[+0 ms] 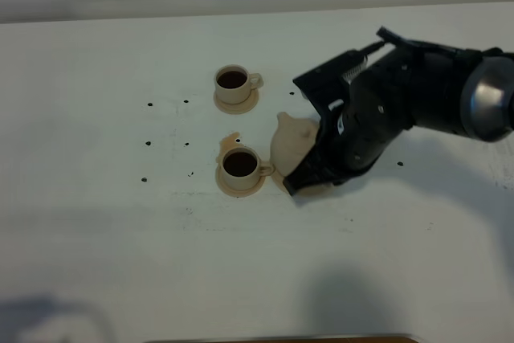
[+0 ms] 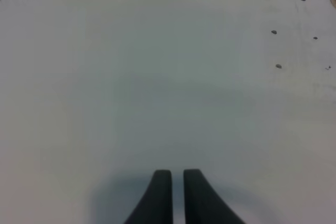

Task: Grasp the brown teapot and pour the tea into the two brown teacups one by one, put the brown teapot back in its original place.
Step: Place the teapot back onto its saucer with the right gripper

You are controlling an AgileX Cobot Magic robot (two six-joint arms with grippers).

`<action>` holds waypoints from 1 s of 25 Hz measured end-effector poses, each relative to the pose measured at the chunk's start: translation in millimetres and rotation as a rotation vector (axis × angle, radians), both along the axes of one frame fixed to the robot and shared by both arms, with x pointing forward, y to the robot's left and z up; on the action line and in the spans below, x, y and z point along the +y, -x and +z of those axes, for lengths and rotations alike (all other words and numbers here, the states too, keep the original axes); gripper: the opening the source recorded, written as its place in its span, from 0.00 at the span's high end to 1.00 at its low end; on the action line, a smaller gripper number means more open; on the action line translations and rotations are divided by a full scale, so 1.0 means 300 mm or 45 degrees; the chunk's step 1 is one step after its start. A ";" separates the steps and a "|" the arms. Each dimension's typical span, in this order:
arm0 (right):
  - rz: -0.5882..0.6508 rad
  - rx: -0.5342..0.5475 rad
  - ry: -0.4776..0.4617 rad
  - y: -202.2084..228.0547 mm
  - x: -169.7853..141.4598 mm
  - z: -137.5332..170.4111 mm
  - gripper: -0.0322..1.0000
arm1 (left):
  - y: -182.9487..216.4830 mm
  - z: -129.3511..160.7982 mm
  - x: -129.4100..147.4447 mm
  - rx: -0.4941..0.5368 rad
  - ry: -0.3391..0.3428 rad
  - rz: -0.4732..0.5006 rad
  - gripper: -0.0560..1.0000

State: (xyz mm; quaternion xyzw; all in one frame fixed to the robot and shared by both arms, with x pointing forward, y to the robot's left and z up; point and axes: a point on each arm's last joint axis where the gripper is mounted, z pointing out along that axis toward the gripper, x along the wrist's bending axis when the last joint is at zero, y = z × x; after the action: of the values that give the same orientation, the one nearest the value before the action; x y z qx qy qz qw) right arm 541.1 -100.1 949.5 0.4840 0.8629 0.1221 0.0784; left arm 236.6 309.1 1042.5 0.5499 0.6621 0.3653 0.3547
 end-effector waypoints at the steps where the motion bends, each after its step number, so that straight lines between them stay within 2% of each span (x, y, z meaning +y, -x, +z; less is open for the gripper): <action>1: -0.001 0.005 0.000 0.006 -0.003 -0.010 0.89 | 0.000 0.000 0.000 0.000 0.000 0.000 0.84; 13: -0.072 -0.053 -0.071 -0.002 -0.021 -0.046 0.89 | 0.000 0.000 0.000 0.000 -0.001 -0.001 0.84; 25: -0.093 0.016 -0.032 -0.003 -0.023 -0.108 0.89 | 0.000 0.000 0.000 0.000 -0.001 -0.001 0.84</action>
State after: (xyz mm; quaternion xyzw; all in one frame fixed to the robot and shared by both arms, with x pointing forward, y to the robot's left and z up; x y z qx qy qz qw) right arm 542.1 -106.9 917.2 0.5171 0.8435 0.1269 0.0713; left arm 236.6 309.1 1042.5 0.5502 0.6618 0.3655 0.3545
